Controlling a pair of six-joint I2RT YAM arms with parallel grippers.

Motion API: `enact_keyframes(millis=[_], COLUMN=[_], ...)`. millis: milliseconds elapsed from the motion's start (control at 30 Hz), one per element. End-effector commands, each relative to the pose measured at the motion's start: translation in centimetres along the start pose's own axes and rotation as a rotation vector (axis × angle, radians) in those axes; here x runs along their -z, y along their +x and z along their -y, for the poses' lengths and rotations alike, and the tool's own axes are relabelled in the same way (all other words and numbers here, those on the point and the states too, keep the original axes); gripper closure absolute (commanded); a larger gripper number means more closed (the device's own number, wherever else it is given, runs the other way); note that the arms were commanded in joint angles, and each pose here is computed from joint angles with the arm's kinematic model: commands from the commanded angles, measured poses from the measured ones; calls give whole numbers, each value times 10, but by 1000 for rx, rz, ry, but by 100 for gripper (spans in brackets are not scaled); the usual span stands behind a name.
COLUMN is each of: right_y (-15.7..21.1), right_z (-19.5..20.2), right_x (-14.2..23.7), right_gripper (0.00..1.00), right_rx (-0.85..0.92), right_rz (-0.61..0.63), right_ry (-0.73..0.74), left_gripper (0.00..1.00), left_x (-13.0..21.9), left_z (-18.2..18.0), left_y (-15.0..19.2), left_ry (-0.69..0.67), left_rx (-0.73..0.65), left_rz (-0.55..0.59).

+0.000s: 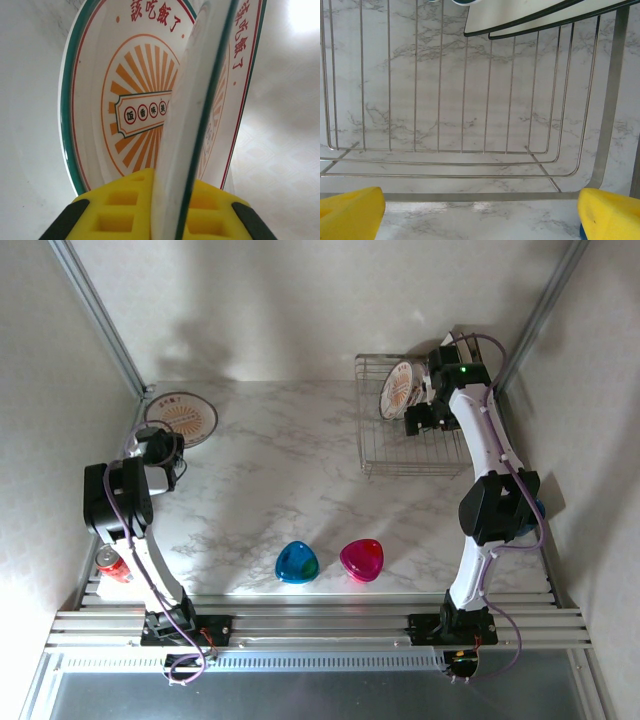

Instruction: Unload the plates from the dish rack

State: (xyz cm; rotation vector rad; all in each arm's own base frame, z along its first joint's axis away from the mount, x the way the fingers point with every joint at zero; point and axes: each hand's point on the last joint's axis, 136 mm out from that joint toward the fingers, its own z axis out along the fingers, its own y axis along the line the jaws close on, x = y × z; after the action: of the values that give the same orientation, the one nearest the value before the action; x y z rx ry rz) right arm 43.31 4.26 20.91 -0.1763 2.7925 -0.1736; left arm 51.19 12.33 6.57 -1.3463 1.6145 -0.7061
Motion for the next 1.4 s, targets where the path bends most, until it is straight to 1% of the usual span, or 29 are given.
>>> enact_keyframes(millis=[0,233,567,700,867,967,1133,1367], right_y=[0,0,0,0,-1,-1,-2,-3], right_z=[-5,-6,-7,-7,-8,-8,-8,-8], right_x=[-1,0,1,2,3,4,4,4], right_gripper=[1,1,1,1,1,1,1,1], right_rx=[17,18,19,19,20,21,22,21], right_rz=[2,5,12,16,20,21,26,30], right_ry=[-14,-16,-27,-26,-30,-32,-33,-35], left_gripper=[100,98,88,87,84,78,65,52], left_x=[-4,-5,-9,-9,-9,-8,-8,-6], left_z=[18,19,22,21,21,22,22,24], left_y=[-8,-7,-4,-5,-6,-6,-6,-6], left_ry=[41,33,22,15,9,4,-4,-13], left_rx=[-10,-11,-28,-31,-33,-41,-50,-72], left_rz=[40,36,6,8,10,9,9,3])
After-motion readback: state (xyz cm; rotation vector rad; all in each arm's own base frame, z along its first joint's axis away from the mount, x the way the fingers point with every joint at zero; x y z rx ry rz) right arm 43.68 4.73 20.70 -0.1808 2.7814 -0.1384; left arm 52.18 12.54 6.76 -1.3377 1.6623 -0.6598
